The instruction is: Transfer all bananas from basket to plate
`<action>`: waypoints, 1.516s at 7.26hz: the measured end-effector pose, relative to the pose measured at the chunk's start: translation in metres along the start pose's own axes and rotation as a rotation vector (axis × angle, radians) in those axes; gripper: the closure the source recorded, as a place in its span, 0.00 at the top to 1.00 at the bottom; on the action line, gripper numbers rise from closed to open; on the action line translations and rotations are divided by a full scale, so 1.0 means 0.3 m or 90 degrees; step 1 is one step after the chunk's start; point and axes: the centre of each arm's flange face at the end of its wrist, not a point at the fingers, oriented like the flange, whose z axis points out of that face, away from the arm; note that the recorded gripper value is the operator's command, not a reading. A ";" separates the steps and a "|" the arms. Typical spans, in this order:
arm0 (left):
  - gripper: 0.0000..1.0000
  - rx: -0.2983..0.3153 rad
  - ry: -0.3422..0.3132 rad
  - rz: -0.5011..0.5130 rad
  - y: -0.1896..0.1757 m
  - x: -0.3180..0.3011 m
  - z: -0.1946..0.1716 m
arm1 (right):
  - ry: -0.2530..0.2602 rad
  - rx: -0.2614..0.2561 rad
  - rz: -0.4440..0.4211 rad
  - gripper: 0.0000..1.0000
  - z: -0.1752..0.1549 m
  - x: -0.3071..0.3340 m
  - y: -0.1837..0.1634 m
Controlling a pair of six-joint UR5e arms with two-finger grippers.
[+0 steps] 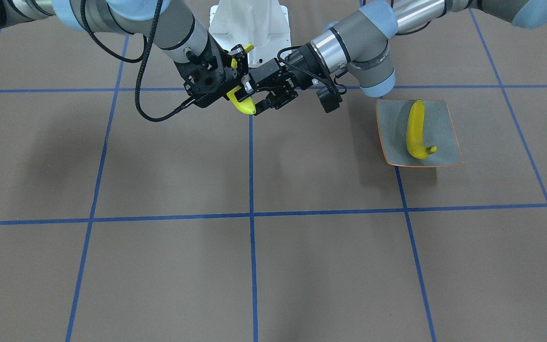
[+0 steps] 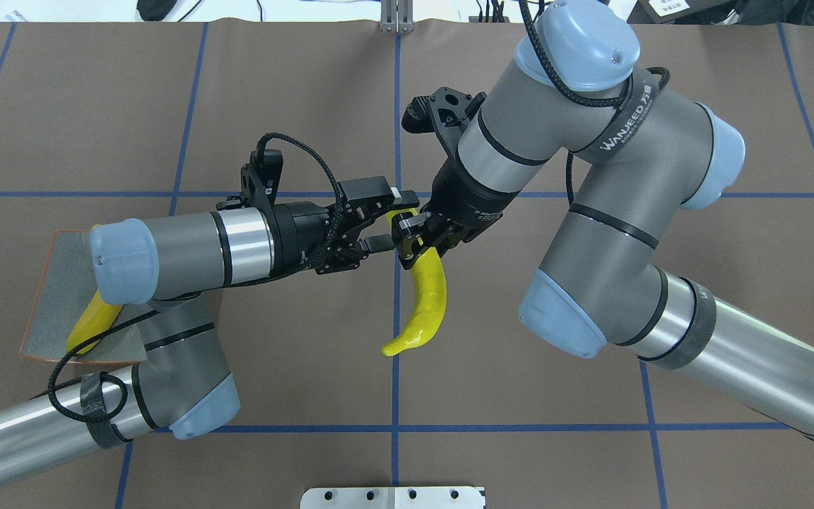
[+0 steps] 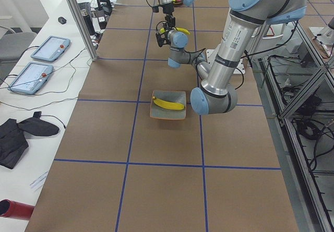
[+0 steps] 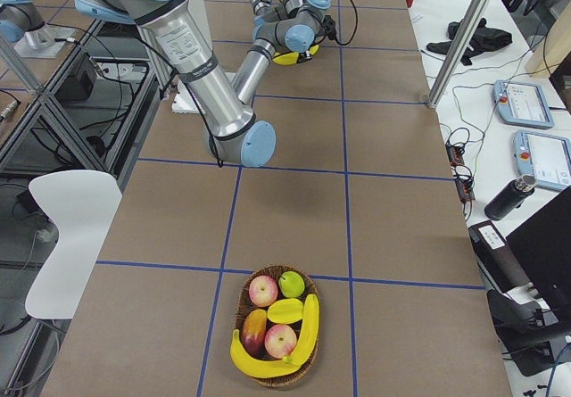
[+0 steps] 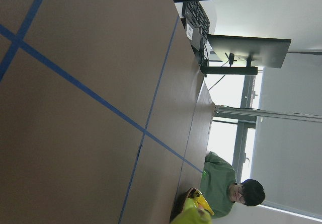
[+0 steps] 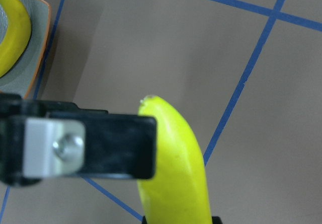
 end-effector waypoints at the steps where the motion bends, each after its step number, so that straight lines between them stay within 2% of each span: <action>1: 0.82 -0.002 0.000 -0.001 0.012 -0.004 0.005 | 0.000 0.000 0.000 0.00 0.000 0.000 0.000; 5: 0.64 -0.008 0.005 -0.001 0.032 0.008 0.014 | 0.000 -0.001 0.000 0.00 0.002 0.002 0.001; 8: 0.59 -0.008 0.005 0.000 0.032 0.008 0.015 | -0.001 -0.004 0.001 0.00 0.003 0.004 0.003; 9: 0.53 -0.008 0.005 0.000 0.032 0.008 0.014 | -0.001 -0.004 0.001 0.00 0.003 0.005 0.003; 10: 0.30 -0.008 0.005 0.000 0.032 0.008 0.014 | -0.001 -0.005 0.002 0.00 0.003 0.004 0.003; 11: 0.00 -0.008 0.005 -0.002 0.032 0.008 0.014 | -0.001 -0.005 0.002 0.00 0.004 0.005 0.003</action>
